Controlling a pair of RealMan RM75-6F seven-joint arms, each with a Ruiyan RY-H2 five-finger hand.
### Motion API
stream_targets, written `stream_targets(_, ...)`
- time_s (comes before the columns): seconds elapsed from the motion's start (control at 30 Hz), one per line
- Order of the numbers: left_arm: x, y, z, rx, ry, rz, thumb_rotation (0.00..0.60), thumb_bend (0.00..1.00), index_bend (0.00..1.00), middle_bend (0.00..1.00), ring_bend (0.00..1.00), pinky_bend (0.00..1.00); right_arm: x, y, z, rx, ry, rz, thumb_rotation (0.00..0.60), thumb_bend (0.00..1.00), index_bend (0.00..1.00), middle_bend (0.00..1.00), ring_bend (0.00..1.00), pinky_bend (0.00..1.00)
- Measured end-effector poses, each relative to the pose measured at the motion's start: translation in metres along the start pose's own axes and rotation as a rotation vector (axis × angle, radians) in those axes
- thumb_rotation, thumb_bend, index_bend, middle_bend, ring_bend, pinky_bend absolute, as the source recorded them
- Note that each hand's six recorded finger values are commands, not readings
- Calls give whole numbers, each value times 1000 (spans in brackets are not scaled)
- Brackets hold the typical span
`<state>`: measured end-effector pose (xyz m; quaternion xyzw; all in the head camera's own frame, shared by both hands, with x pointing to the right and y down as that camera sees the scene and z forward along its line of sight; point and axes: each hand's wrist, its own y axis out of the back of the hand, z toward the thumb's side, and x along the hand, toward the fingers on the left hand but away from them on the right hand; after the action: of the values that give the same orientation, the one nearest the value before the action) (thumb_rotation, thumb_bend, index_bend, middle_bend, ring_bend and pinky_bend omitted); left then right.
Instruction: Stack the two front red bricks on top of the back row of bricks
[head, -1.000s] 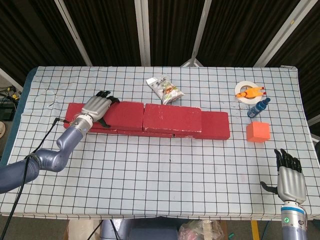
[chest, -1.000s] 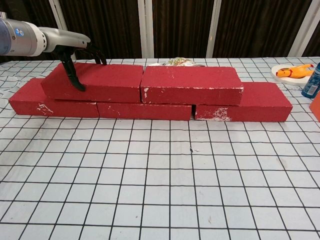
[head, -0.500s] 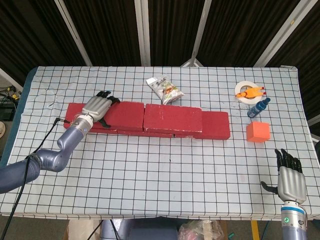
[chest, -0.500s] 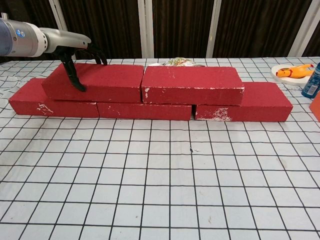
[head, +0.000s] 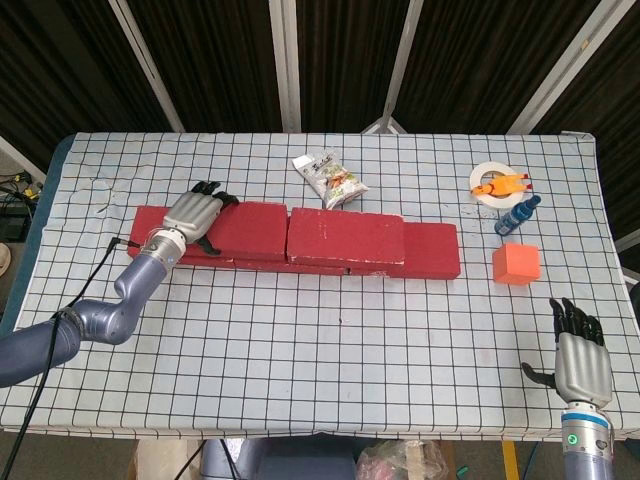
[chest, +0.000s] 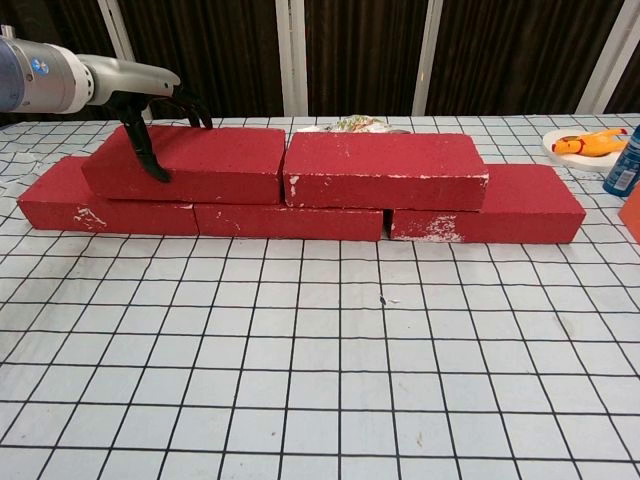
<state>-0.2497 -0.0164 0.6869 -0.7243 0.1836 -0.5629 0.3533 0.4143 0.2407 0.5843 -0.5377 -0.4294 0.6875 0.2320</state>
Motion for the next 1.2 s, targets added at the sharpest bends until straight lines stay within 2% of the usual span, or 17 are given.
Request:
stream_targets(0.67,1,-3,5,0,-7,-9,600,0,133,135,0,11,-1,0,-1,-4,-15,-5,600,184,19,0,0,0)
stream_targets(1.2,1,-6,5,-7,2,-32,600,0,76,8,0,0,-1,0,-1,-7,-23,-6,600,185,19,0,0,0)
